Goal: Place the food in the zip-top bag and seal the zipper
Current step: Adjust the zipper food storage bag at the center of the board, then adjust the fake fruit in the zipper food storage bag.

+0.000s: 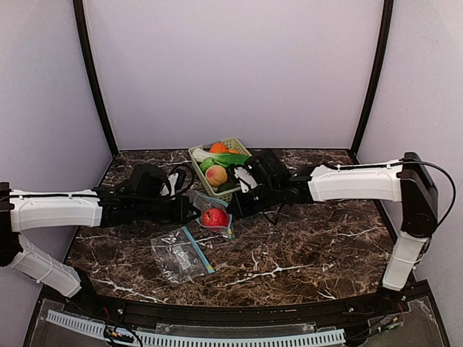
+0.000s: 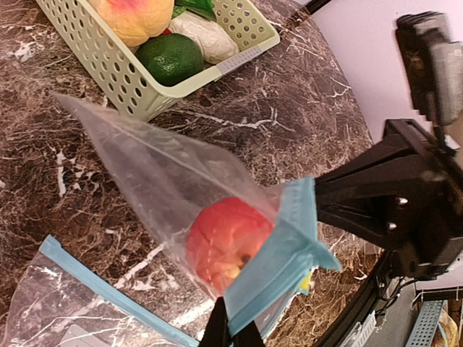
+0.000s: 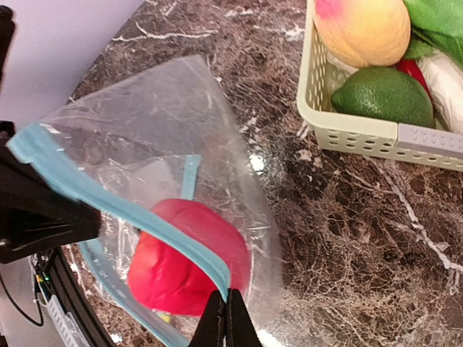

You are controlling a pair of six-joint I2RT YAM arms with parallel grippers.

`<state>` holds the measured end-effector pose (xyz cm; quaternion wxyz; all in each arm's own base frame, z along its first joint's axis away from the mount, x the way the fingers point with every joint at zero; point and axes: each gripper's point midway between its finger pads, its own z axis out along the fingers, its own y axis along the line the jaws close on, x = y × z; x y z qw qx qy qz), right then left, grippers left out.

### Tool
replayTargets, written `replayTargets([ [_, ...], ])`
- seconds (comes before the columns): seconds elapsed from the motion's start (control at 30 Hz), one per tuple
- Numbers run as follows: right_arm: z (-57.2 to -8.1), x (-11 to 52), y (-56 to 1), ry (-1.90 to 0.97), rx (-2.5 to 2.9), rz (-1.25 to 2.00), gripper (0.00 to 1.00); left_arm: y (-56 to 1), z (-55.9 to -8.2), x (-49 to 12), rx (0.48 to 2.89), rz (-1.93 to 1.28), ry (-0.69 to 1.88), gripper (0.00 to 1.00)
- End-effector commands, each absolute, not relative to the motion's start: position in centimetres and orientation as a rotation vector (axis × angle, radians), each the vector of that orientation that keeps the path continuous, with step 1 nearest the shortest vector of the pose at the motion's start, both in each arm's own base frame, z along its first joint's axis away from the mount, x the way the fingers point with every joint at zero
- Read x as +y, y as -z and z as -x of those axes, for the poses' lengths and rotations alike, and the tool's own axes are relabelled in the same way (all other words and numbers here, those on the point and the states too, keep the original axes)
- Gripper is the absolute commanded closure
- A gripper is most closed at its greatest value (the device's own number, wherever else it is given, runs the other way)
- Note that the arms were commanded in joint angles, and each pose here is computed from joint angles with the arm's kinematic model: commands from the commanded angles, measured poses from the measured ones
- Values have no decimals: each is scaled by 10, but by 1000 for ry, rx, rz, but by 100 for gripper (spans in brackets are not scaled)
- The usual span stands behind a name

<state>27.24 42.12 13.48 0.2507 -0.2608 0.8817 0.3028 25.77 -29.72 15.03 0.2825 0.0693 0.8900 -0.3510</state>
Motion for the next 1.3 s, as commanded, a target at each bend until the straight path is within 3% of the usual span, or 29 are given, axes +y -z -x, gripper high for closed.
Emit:
replayTargets([
  [0.0, -255, 428, -194, -931, 2275, 746, 100, -156, -262, -277, 2396, -205, 783, 99],
  [0.17, -247, 430, -187, -930, 2295, 752, 100, -158, -266, -272, 2400, -205, 718, 99],
  [0.57, -254, 438, -159, -904, 2352, 684, 99, -159, -265, -284, 2351, -213, 831, 99],
  [0.67, -257, 435, -151, -863, 2367, 673, 79, -153, -261, -288, 2355, -244, 859, 99],
  [0.97, -256, 446, -147, -819, 2362, 667, 41, -146, -258, -299, 2345, -252, 941, 99],
  [1.27, -285, 439, -132, -591, 2390, 481, 23, -153, -257, -299, 2313, -255, 969, 99],
])
